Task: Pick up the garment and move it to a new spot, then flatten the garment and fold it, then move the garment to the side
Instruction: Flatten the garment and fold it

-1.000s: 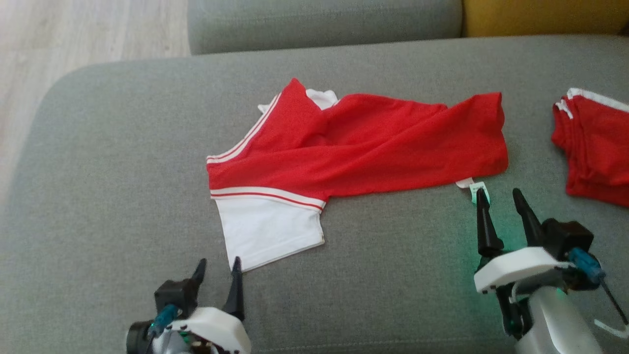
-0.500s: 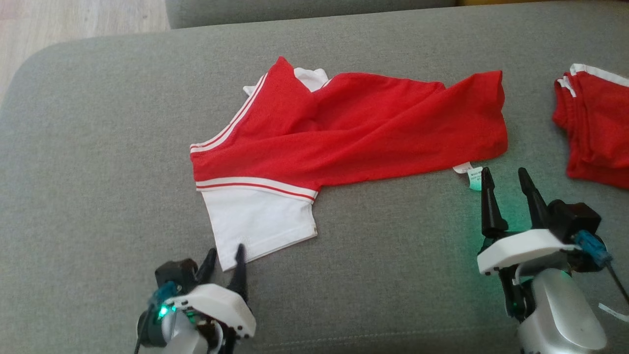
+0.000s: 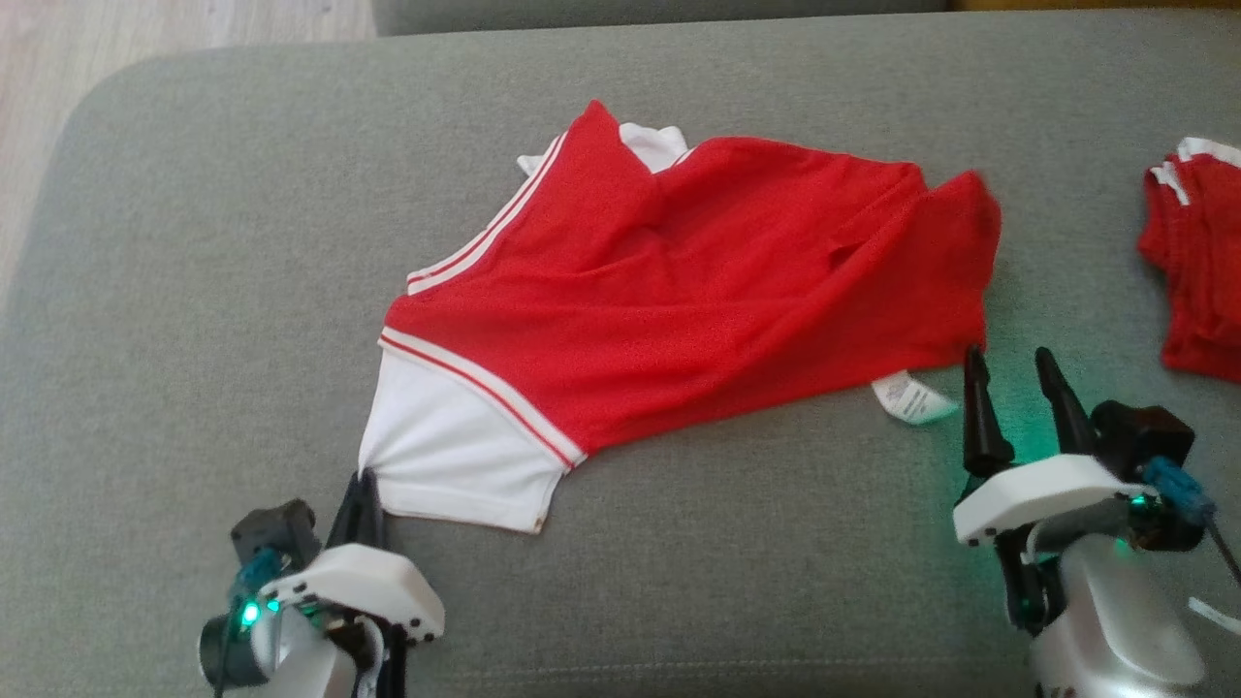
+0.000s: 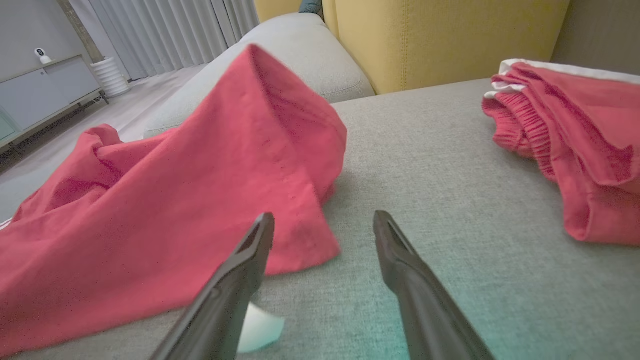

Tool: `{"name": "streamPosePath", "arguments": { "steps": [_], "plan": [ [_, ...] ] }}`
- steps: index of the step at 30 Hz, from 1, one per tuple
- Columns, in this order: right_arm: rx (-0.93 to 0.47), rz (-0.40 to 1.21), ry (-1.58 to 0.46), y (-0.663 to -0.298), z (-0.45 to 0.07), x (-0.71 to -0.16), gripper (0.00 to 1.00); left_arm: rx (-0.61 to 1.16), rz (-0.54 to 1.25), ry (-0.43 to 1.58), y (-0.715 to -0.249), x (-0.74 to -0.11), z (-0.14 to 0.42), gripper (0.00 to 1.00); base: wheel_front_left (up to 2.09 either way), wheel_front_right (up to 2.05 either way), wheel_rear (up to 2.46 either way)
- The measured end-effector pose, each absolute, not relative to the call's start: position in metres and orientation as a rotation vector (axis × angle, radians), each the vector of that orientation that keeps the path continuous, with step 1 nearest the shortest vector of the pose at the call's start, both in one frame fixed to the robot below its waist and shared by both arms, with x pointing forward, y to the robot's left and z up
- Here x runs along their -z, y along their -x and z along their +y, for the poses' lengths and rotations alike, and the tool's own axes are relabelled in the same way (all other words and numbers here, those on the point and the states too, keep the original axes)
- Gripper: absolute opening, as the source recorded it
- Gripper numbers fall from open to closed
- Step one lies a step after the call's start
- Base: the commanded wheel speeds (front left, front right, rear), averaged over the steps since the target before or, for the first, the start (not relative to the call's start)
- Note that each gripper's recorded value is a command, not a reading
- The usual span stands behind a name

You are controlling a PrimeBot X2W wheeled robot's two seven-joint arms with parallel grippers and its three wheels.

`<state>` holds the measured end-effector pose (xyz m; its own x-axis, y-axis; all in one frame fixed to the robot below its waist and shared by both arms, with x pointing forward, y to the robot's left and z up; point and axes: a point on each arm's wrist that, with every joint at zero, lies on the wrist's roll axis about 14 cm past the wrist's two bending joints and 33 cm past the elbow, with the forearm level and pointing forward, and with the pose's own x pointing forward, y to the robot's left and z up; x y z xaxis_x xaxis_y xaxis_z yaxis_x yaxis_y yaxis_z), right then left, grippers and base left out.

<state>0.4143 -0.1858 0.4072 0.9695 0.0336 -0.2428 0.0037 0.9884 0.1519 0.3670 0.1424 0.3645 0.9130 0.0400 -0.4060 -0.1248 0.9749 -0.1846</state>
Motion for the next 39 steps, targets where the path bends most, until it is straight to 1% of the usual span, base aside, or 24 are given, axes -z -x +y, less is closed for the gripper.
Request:
{"name": "streamPosePath", "arguments": {
  "steps": [4, 9, 15, 16, 17, 18, 25, 30, 33, 34, 39],
  "plan": [
    [-0.008, 0.271, -0.153, -0.423, -0.188, -0.400, 1.00, -0.093, 0.411, 0.185, -0.364, -0.362, 0.153, 0.00, 0.00, 0.00, 0.00],
    [-0.046, 0.311, -0.136, -0.436, -0.177, -0.389, 1.00, -0.084, 0.416, 0.194, -0.365, -0.359, 0.152, 0.00, 0.00, 0.00, 0.00],
    [-0.062, 0.408, -0.130, -0.430, -0.170, -0.363, 1.00, -0.079, 0.422, 0.209, -0.366, -0.357, 0.149, 0.00, 0.00, 0.00, 0.00],
    [-0.062, 0.408, -0.130, -0.430, -0.170, -0.363, 0.60, -0.079, 0.422, 0.209, -0.366, -0.357, 0.149, 0.00, 0.00, 0.00, 0.00],
    [-0.064, 0.412, -0.129, -0.431, -0.169, -0.362, 0.13, -0.082, 0.423, 0.215, -0.367, -0.357, 0.149, 0.00, 0.00, 0.00, 0.00],
    [-0.066, 0.412, -0.127, -0.432, -0.169, -0.362, 0.00, -0.082, 0.423, 0.219, -0.368, -0.357, 0.149, 0.00, 0.00, 0.00, 0.00],
    [-0.064, 0.366, -0.149, -0.442, -0.168, -0.376, 0.00, -0.072, 0.386, 0.219, -0.376, -0.367, 0.148, 0.00, 0.00, 0.00, 0.00],
    [-0.070, 0.199, -0.213, -0.451, -0.165, -0.426, 0.00, -0.076, 0.261, 0.228, -0.392, -0.404, 0.155, 0.00, 0.00, 0.00, 0.00],
    [-0.099, 0.072, -0.254, -0.455, -0.157, -0.469, 0.00, -0.057, 0.137, 0.209, -0.405, -0.441, 0.159, 0.00, 0.00, 0.00, 0.00],
    [-0.122, -0.010, -0.276, -0.457, -0.153, -0.498, 0.00, -0.047, 0.030, 0.196, -0.417, -0.475, 0.163, 0.00, 0.00, 0.00, 0.00],
    [-0.183, -0.245, -0.327, -0.455, -0.153, -0.586, 0.00, -0.016, -0.296, 0.110, -0.436, -0.587, 0.176, 0.00, 0.00, 0.00, 0.00]
  ]
}}
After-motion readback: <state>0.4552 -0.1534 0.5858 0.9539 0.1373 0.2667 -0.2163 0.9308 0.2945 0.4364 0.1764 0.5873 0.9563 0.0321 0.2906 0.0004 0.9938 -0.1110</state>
